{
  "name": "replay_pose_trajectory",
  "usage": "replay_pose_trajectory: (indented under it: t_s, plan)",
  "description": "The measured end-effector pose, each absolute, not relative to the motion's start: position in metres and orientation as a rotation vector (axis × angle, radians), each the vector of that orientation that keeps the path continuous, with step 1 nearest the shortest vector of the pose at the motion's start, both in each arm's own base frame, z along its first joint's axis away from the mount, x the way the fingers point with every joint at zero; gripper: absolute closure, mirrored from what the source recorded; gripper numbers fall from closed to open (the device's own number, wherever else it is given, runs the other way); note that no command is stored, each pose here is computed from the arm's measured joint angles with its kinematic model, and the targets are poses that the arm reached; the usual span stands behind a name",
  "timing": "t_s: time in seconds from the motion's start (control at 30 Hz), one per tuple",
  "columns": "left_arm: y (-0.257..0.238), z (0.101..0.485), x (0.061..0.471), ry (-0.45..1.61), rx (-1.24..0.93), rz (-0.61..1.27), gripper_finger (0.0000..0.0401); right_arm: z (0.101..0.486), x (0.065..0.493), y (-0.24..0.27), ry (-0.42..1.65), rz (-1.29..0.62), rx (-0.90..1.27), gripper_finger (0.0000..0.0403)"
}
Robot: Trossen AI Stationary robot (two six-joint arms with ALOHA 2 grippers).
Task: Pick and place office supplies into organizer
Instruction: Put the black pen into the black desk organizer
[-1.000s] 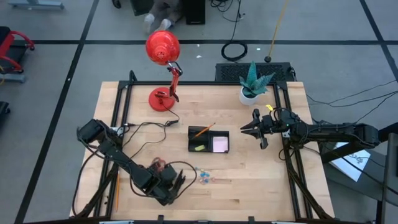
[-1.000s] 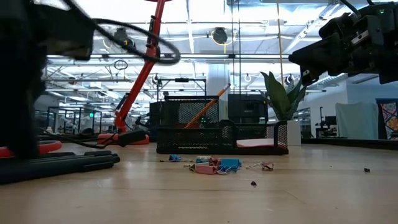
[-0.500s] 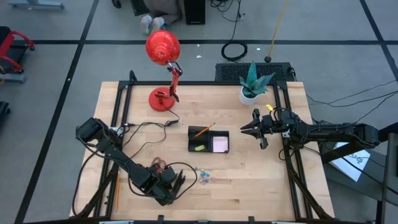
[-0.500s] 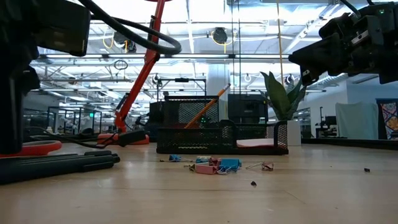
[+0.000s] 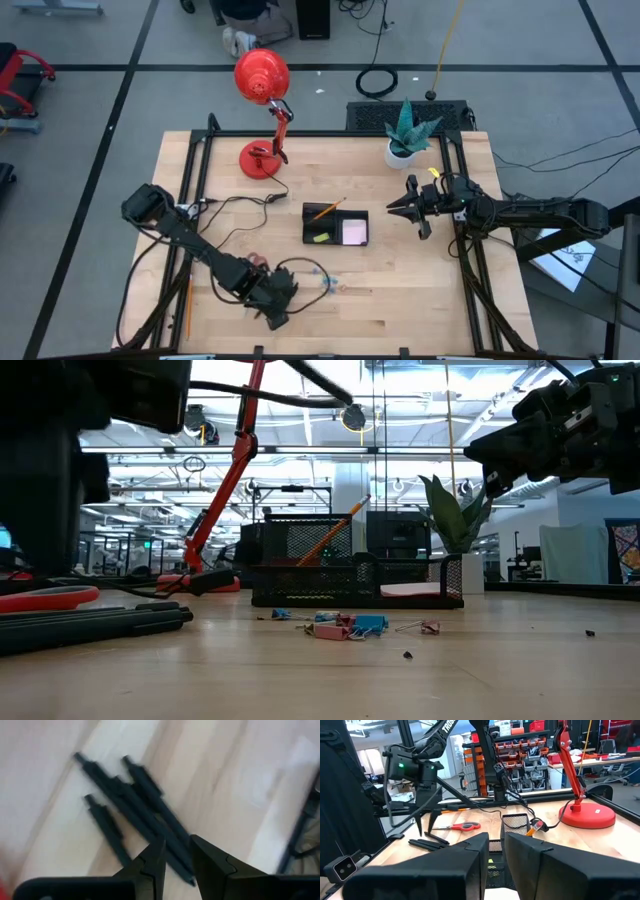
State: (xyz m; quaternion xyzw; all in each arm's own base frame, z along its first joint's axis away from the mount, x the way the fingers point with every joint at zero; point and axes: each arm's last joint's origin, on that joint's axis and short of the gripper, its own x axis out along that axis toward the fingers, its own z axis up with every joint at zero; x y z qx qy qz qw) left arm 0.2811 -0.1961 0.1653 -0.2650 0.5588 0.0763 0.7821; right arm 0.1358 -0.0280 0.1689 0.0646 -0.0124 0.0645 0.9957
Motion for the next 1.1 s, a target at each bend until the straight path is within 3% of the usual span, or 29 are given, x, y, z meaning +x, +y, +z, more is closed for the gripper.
replay_pose_trajectory:
  t_s: [0.27, 0.6, 0.73, 0.87, 1.1]
  plan:
    - [-0.199, 0.165, 0.278, 1.212, -0.553, 0.156, 0.0298, 0.169, 0.136, -0.028, -0.024, 0.13, 0.132, 0.0344]
    - [-0.206, 0.16, 0.254, 1.296, -0.477, 0.279, 0.0158, 0.169, 0.136, -0.028, -0.024, 0.13, 0.132, 0.0344]
    - [-0.208, 0.159, 0.253, 1.308, -0.48, 0.281, 0.0121, 0.169, 0.136, -0.028, -0.024, 0.13, 0.132, 0.0344]
    - [-0.207, 0.158, 0.253, 1.312, -0.469, 0.281, 0.0118, 0.169, 0.136, -0.028, -0.024, 0.129, 0.132, 0.0344]
    - [-0.211, 0.134, 0.254, 1.384, -0.4, 0.305, 0.0154, 0.169, 0.136, -0.028, -0.024, 0.128, 0.132, 0.0344]
